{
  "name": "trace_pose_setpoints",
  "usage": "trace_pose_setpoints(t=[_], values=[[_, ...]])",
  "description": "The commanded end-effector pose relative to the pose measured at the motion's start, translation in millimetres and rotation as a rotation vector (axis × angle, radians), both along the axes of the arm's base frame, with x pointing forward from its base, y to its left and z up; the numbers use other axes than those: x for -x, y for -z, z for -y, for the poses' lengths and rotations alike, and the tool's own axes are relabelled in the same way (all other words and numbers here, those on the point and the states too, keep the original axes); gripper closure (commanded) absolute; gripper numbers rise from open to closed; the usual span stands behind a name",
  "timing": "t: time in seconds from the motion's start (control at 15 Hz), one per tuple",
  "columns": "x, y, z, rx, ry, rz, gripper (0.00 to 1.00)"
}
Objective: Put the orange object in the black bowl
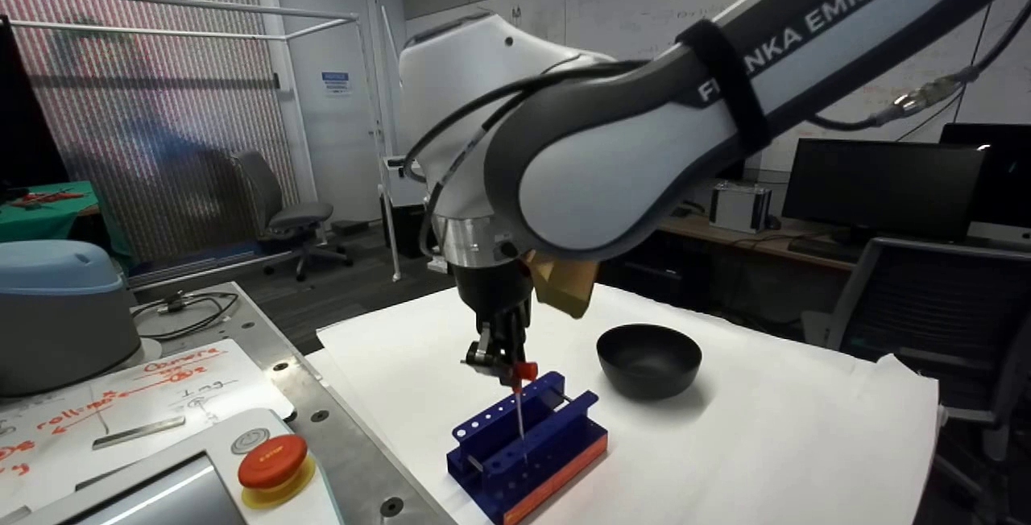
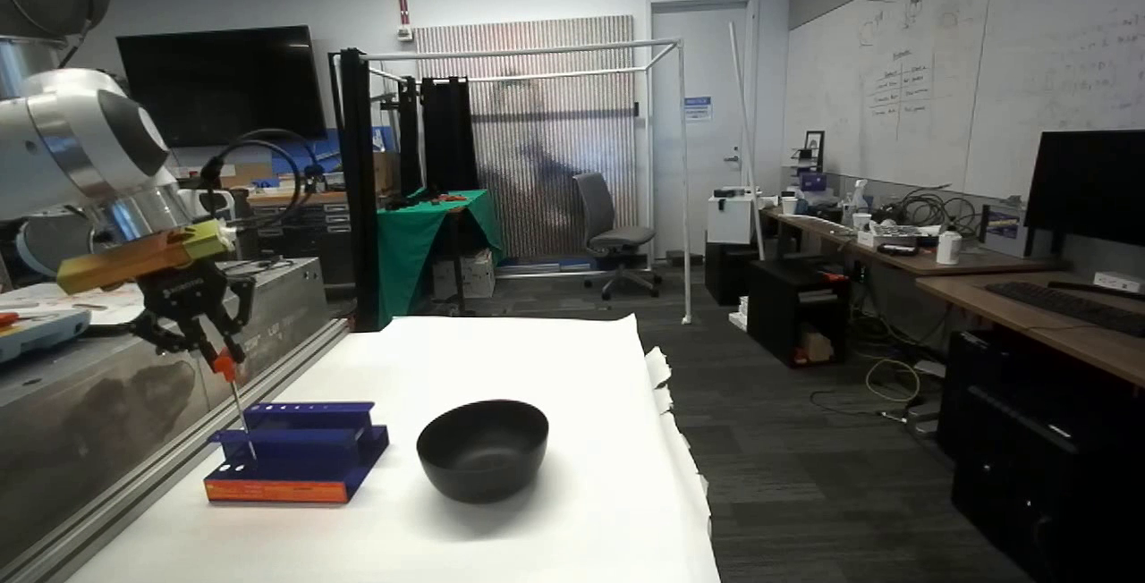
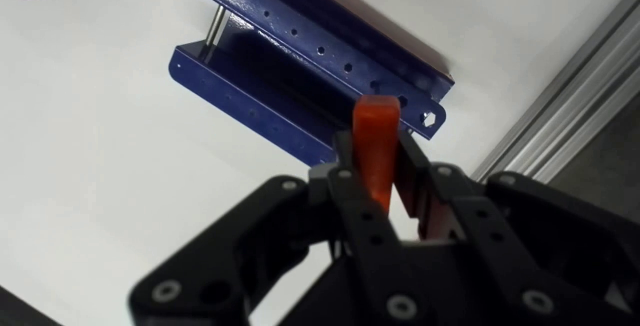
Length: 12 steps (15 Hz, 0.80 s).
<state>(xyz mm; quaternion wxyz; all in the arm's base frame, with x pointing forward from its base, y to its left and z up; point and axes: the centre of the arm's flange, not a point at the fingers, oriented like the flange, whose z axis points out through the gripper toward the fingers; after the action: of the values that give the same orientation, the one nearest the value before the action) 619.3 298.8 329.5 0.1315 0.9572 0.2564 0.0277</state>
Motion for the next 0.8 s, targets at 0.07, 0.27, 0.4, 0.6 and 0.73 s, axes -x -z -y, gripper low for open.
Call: trace_pose_setpoints(t=[0.07, 0.27, 0.4, 0.6, 0.73], values=[[23.1, -95.8, -4.4, -0.004, 0.089, 0.070, 0.83], [37.9, -143.8, 12.6, 0.020, 0.190, 0.204, 0.83], [41.4, -154.9, 35.8, 0.049, 0.248, 0.290, 0.83], [39.3, -152.7, 80.2, 0.093, 0.368, 0.399, 0.83], [36.6, -143.3, 112.7, 0.122, 0.465, 0.452, 0.83]])
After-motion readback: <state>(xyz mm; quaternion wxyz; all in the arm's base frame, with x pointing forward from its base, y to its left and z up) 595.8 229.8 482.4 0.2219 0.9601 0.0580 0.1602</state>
